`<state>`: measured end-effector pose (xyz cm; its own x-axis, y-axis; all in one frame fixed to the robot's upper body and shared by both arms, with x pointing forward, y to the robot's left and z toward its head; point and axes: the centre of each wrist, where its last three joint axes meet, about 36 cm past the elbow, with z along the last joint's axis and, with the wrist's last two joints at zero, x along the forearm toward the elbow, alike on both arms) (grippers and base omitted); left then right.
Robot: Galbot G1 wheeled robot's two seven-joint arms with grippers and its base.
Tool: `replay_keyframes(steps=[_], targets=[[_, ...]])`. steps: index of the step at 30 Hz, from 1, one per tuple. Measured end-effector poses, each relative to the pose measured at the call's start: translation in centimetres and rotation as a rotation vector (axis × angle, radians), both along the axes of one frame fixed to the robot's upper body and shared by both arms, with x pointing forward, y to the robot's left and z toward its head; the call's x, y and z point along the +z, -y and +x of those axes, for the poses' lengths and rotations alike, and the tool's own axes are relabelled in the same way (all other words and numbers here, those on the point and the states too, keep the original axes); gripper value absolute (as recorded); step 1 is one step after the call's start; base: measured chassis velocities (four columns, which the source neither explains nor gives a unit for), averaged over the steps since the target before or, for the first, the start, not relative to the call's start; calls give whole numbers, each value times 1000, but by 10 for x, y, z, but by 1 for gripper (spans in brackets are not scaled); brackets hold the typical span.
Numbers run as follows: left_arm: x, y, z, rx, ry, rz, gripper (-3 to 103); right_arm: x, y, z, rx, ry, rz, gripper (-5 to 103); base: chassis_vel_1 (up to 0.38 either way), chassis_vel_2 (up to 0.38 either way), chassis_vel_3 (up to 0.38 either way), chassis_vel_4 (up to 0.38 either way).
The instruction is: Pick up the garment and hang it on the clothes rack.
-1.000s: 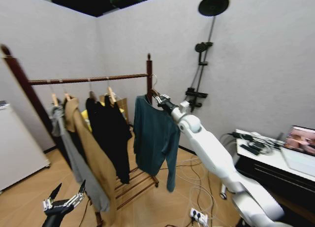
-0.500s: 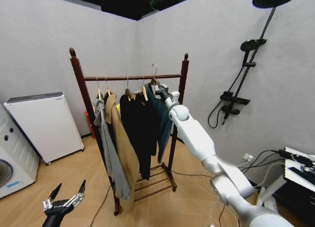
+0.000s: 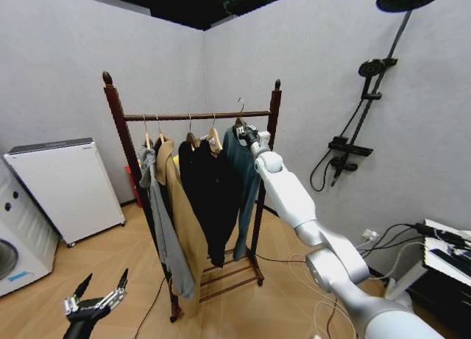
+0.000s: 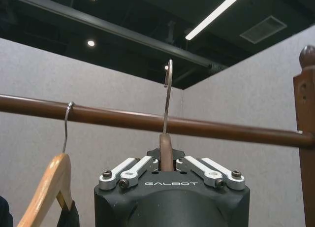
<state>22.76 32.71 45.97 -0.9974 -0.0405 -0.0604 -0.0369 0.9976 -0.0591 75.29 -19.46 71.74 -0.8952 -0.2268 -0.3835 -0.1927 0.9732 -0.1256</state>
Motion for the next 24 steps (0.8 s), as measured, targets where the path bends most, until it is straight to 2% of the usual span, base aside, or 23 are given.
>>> replay_keyframes(steps=[5, 8, 15, 24], targets=[[0, 0, 0, 0, 0, 0, 100, -4, -2, 14, -4, -54, 18, 10, 0, 0, 0, 0], [0, 0, 0, 0, 0, 0, 100, -4, -1, 19, -15, -52, -17, 10, 0, 0, 0, 0], [0, 0, 0, 0, 0, 0, 100, -8, -3, 21, -12, -87, -24, 10, 0, 0, 0, 0], [0, 0, 0, 0, 0, 0, 100, -9, -12, 20, 24, -194, 34, 10, 0, 0, 0, 0]])
